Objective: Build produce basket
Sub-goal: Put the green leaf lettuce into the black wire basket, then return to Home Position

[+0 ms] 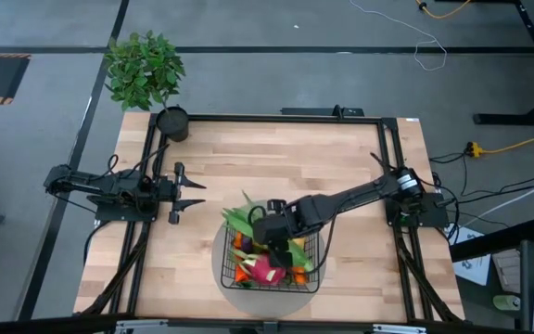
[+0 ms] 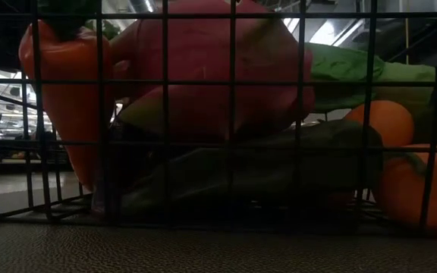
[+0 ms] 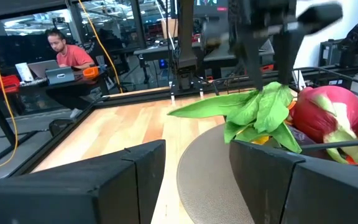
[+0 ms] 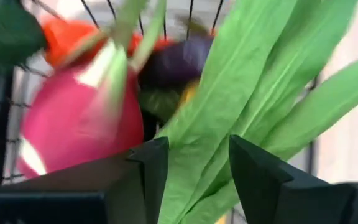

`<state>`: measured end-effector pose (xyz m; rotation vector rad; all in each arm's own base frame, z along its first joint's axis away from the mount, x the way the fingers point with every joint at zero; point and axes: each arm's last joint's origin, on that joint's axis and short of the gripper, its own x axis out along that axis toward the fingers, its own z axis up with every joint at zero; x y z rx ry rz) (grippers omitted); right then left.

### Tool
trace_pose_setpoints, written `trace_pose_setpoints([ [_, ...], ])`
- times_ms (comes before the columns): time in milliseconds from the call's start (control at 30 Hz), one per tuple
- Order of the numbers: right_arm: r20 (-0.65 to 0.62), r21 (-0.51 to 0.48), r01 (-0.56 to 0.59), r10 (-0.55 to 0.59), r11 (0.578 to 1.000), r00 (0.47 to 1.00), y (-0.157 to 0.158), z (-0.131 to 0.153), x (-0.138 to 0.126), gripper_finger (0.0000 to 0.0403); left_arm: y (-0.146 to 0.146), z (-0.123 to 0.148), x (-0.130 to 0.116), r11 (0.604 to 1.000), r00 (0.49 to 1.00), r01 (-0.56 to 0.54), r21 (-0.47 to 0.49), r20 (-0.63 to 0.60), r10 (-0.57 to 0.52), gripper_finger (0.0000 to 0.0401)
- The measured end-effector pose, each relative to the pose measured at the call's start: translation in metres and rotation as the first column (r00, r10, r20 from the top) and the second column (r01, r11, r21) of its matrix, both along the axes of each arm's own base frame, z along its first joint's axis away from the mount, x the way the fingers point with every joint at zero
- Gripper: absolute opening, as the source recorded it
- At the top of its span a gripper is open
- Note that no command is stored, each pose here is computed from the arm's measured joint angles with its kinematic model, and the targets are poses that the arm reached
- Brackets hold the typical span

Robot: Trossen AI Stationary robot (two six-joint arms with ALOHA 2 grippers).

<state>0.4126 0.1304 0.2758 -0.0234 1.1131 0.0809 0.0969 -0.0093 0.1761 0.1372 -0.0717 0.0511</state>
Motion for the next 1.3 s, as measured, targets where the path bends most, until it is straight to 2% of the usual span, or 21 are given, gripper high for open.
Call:
trace_pose_setpoints([
  [133, -0.045, 0.006, 0.050, -0.050, 0.999, 0.998, 0.001, -0.027, -0.003, 0.0156, 0.000, 0.000, 0.000, 1.000, 1.000, 0.000, 0.000, 0.000, 0.000, 0.0170],
  [267, -0.080, 0.009, 0.054, -0.053, 0.998, 0.995, 0.000, -0.047, -0.007, 0.0156, 0.000, 0.000, 0.000, 1.000, 1.000, 0.000, 0.000, -0.002, 0.000, 0.0170],
  [533, -0.091, 0.029, 0.041, -0.038, 0.999, 0.995, 0.000, -0.056, -0.009, 0.0156, 0.000, 0.000, 0.000, 1.000, 1.000, 0.000, 0.000, -0.002, 0.000, 0.0170],
  [1067, -0.015, 0.030, -0.066, 0.066, 0.997, 0.998, 0.012, 0.001, -0.005, 0.0156, 0.000, 0.000, 0.000, 1.000, 1.000, 0.000, 0.000, -0.002, 0.000, 0.0170],
  [1300, -0.087, 0.041, -0.037, 0.040, 0.999, 0.995, 0.030, 0.017, -0.021, 0.0156, 0.000, 0.000, 0.000, 1.000, 1.000, 0.000, 0.000, -0.002, 0.000, 0.0170],
])
